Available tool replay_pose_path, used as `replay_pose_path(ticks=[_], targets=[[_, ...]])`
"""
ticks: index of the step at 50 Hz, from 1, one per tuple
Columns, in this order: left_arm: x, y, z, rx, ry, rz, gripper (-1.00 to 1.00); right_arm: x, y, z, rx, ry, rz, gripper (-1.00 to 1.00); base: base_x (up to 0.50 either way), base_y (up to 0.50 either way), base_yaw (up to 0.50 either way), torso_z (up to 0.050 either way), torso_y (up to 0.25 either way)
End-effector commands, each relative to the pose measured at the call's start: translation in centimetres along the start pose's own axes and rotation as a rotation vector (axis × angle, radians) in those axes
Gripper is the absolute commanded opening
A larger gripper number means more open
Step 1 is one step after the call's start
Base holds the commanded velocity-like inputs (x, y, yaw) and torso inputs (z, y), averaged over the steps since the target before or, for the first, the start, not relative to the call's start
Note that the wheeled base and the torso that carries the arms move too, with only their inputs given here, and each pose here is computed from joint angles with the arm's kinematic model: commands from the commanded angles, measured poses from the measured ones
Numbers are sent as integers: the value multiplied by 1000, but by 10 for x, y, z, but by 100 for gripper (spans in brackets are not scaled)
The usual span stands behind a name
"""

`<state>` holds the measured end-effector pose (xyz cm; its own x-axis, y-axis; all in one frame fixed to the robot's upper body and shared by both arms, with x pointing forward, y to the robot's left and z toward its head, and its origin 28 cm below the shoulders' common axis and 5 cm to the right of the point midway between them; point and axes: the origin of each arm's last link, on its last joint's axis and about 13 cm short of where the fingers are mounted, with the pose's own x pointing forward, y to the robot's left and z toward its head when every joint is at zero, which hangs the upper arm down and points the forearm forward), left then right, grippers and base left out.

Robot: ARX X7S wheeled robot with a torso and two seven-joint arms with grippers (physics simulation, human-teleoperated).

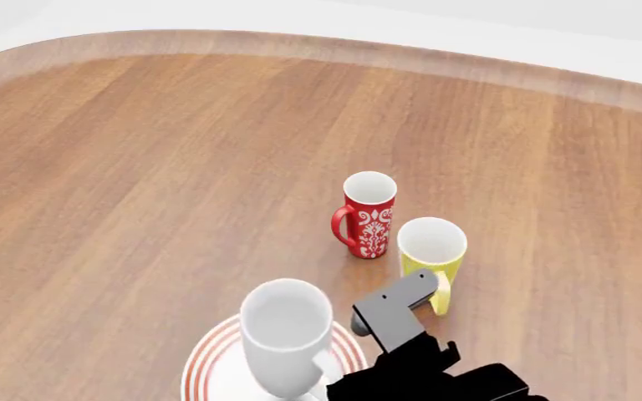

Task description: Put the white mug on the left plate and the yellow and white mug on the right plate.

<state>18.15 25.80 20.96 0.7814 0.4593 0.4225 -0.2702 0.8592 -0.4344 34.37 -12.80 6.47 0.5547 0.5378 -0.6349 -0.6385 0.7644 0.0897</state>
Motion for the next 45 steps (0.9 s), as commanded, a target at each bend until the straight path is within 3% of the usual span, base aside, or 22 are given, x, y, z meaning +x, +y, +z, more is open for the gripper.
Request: replay_pose_path(ticks=[1,16,17,25,39,45], targets=[[-1,0,1,0,-2,0,100,3,1,0,-1,5,11,-100,0,0,0,0,0],[-1,1,2,-1,-3,1,100,5,0,2,9,9,-4,-100,0,0,0,0,0],[-1,1,2,-1,-4,2,100,5,-1,2,8,6,-10,100,0,0,0,0,10],[-1,1,3,-3,-4,3,100,-6,3,-2,1,-14,-16,100,0,0,0,0,0],[0,-1,0,-3,-3,1,100,-82,32,-30,-8,-124,-80,100,0,0,0,0,0],[2,-2,-2,-3,-3,-2,100,-112,40,-18,-73,-347,-144,100,0,0,0,0,0]])
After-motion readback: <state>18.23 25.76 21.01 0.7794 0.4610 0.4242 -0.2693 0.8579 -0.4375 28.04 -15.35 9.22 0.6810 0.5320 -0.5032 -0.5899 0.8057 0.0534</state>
